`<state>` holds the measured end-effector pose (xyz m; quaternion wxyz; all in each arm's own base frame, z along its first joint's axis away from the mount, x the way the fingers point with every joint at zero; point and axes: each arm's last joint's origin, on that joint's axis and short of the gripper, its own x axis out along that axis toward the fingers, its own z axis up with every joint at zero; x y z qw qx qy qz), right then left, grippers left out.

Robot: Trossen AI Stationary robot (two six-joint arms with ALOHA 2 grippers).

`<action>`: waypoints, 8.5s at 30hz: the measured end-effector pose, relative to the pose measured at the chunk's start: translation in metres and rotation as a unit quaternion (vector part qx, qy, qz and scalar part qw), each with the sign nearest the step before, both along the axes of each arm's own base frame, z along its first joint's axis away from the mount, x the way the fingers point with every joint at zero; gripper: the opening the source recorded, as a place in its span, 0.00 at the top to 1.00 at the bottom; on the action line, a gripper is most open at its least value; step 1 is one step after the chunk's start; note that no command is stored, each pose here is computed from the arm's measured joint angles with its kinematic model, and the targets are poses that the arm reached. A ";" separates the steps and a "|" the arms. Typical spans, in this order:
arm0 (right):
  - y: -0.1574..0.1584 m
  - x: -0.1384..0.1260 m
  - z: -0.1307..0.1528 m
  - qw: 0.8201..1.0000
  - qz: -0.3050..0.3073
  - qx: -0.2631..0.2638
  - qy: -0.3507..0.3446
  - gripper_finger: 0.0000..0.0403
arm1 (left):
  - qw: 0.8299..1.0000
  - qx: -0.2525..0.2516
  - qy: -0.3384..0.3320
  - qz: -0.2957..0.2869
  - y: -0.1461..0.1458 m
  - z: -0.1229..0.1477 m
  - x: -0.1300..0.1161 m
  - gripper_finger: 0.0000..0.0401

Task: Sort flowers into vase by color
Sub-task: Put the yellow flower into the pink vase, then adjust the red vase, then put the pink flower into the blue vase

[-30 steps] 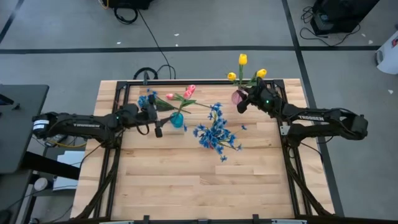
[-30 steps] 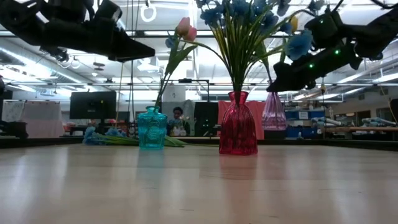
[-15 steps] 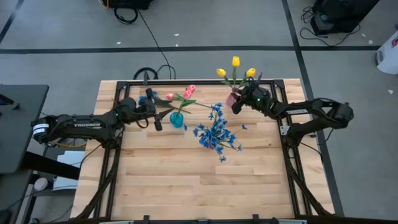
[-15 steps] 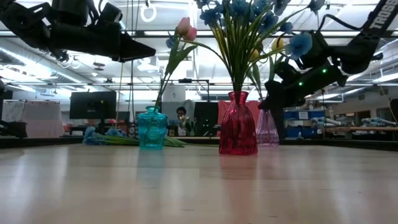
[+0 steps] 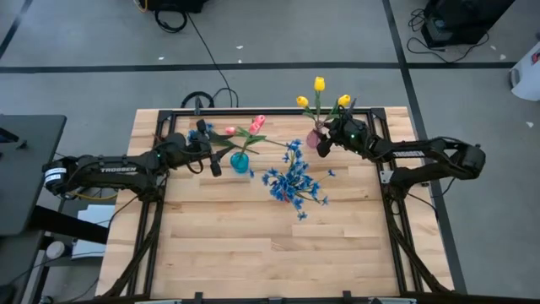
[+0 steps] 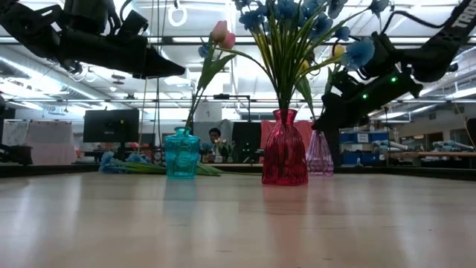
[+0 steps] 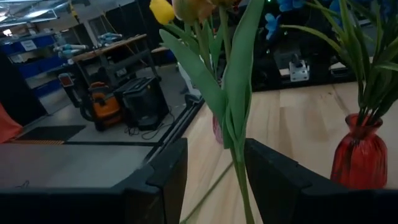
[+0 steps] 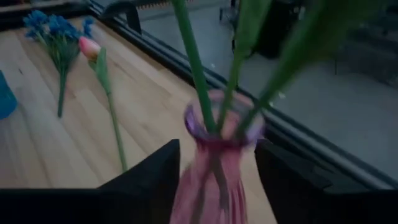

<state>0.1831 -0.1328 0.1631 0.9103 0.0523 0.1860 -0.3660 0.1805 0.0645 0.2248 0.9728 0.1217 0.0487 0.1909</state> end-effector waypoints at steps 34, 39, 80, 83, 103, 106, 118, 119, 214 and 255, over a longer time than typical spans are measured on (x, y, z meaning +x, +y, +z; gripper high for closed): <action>0.114 0.020 0.012 0.972 0.083 0.218 0.021 0.38 | 0.989 -0.134 -0.003 0.068 0.005 -0.036 -0.019 0.59; 0.128 0.026 0.005 0.974 0.095 0.205 0.032 0.38 | 0.989 -0.144 -0.011 0.033 0.000 -0.035 -0.016 0.59; 0.096 0.112 -0.101 1.000 0.010 -0.004 -0.005 0.57 | 0.987 -0.157 0.024 0.004 -0.009 -0.041 -0.014 0.59; 0.101 0.120 -0.106 1.000 0.015 0.008 -0.016 0.57 | 0.987 -0.157 0.028 0.005 -0.009 -0.042 -0.014 0.59; 0.093 0.128 -0.100 0.999 0.024 0.020 -0.037 0.57 | 0.989 -0.144 0.033 0.002 -0.009 -0.042 -0.014 0.59; 0.087 0.118 -0.101 0.999 0.012 0.018 -0.027 0.57 | 0.989 -0.141 0.034 0.002 -0.009 -0.042 -0.014 0.59; 0.070 0.132 -0.088 0.998 -0.008 -0.060 0.004 0.58 | 0.991 -0.133 0.025 0.000 -0.009 -0.040 -0.014 0.59; 0.066 0.133 -0.087 0.998 -0.018 -0.061 0.003 0.58 | 0.991 -0.132 0.025 -0.001 -0.009 -0.040 -0.014 0.59; 0.098 0.121 -0.019 0.989 0.004 0.110 0.097 0.99 | 0.980 -0.186 -0.016 -0.070 -0.013 -0.034 -0.012 0.59; 0.137 0.096 0.034 0.997 -0.005 0.060 0.051 0.99 | 0.978 -0.191 -0.039 -0.073 -0.013 -0.030 -0.011 0.59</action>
